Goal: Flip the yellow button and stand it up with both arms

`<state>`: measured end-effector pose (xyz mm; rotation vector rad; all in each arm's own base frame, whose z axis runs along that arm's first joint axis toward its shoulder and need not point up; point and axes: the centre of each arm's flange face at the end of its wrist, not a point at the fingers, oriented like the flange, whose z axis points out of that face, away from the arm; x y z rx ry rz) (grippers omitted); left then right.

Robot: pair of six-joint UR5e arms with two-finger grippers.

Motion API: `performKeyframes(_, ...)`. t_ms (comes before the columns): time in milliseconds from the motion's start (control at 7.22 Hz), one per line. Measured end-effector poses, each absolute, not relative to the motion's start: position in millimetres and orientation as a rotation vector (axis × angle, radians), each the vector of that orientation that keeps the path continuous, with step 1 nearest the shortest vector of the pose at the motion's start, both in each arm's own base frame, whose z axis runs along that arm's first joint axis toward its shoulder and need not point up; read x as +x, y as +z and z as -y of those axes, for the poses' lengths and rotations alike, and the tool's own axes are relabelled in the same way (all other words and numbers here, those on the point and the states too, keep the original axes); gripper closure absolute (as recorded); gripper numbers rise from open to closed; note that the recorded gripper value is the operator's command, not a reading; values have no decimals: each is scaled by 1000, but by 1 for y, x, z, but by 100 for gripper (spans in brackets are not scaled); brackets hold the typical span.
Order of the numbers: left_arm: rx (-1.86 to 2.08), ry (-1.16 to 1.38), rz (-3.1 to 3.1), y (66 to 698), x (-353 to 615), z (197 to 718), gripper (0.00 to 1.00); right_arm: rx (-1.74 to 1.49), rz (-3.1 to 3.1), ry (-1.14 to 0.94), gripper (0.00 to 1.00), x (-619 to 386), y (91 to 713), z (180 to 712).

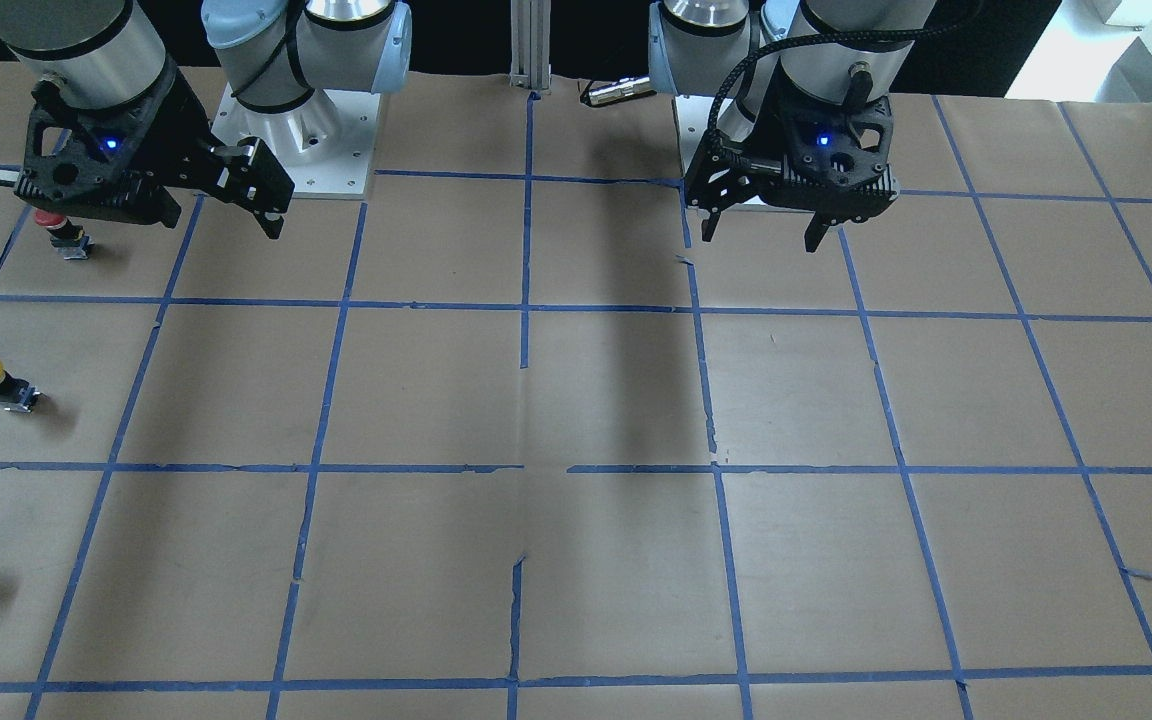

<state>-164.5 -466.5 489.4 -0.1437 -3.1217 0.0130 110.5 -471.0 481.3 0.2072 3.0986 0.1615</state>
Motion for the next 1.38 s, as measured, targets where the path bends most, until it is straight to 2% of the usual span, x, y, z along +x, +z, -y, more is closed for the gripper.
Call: performKeyframes(1385, -147, 14, 3122, 489, -165, 467, 0, 184, -3096, 158, 0, 111, 491, 461)
